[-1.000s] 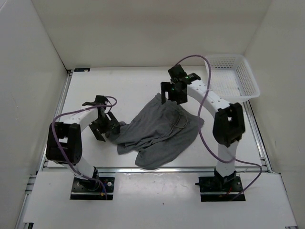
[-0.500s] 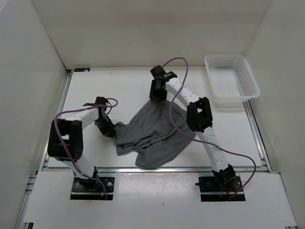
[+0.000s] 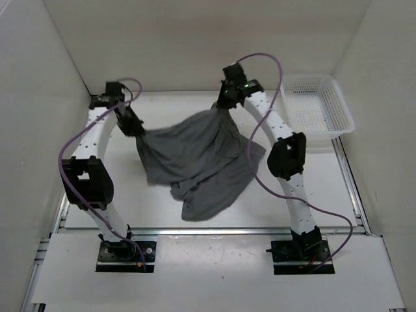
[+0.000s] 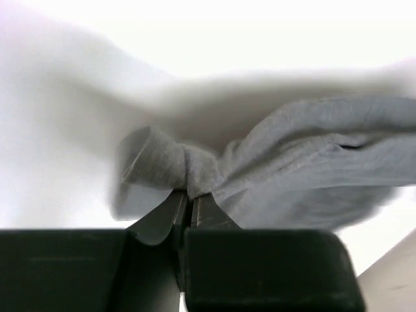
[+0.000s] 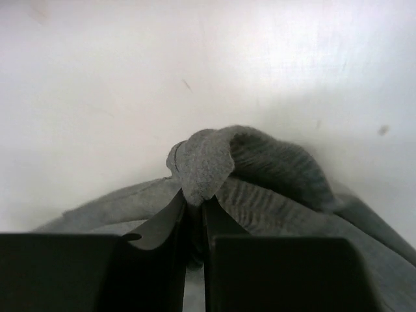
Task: Fold and stack the shorts
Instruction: Flatten the shorts out
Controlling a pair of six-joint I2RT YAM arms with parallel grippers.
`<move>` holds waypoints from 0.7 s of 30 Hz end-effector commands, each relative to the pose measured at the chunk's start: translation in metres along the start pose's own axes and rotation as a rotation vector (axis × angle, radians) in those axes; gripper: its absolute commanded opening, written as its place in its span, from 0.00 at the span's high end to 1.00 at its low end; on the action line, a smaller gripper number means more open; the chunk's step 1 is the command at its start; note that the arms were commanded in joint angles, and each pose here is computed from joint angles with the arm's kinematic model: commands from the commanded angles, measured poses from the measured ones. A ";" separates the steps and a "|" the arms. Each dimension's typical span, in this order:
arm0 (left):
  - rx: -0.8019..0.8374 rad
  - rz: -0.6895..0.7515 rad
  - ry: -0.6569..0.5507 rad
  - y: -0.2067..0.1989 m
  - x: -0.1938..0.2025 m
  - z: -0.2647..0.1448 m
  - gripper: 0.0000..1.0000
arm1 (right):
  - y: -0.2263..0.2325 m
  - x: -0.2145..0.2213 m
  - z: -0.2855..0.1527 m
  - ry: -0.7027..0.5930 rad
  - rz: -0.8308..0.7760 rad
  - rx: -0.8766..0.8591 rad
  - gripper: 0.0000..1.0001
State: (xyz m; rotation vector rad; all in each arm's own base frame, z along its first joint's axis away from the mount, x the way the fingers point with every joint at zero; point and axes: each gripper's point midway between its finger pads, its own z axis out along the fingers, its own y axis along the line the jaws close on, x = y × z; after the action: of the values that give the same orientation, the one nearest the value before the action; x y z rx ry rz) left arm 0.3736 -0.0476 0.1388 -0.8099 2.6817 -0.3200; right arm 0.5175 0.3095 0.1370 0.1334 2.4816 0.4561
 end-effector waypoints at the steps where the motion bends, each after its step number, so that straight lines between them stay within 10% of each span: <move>1: 0.091 0.027 -0.164 -0.027 -0.048 -0.079 0.89 | 0.063 -0.126 -0.149 -0.397 -0.074 -0.315 1.00; 8: 0.244 0.055 -0.331 -0.052 -0.059 -0.169 0.89 | 0.069 -0.139 -0.280 -0.610 -0.243 -0.421 1.00; 12: 0.226 0.069 -0.244 -0.028 0.000 -0.139 0.88 | 0.031 -0.087 -0.296 -0.633 -0.294 -0.347 1.00; 13: 0.243 0.071 -0.213 -0.025 0.017 -0.132 0.72 | 0.000 -0.046 -0.257 -0.536 -0.299 -0.264 0.95; 14: 0.281 0.070 -0.222 -0.019 0.033 -0.138 0.59 | -0.020 -0.038 -0.281 -0.599 -0.283 -0.201 0.61; 17: 0.285 0.042 -0.083 0.009 0.091 -0.092 0.05 | -0.095 0.045 -0.255 -0.487 -0.220 -0.024 0.00; 21: 0.187 0.013 -0.002 0.042 0.125 -0.056 0.03 | -0.200 0.141 -0.247 -0.331 -0.070 0.292 0.00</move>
State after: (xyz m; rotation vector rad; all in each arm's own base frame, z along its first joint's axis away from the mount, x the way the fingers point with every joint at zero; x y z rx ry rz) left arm 0.2349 -0.0748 0.1570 -0.7344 2.6203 -0.5373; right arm 0.2921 0.1359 0.2167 -0.0093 2.1240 0.2921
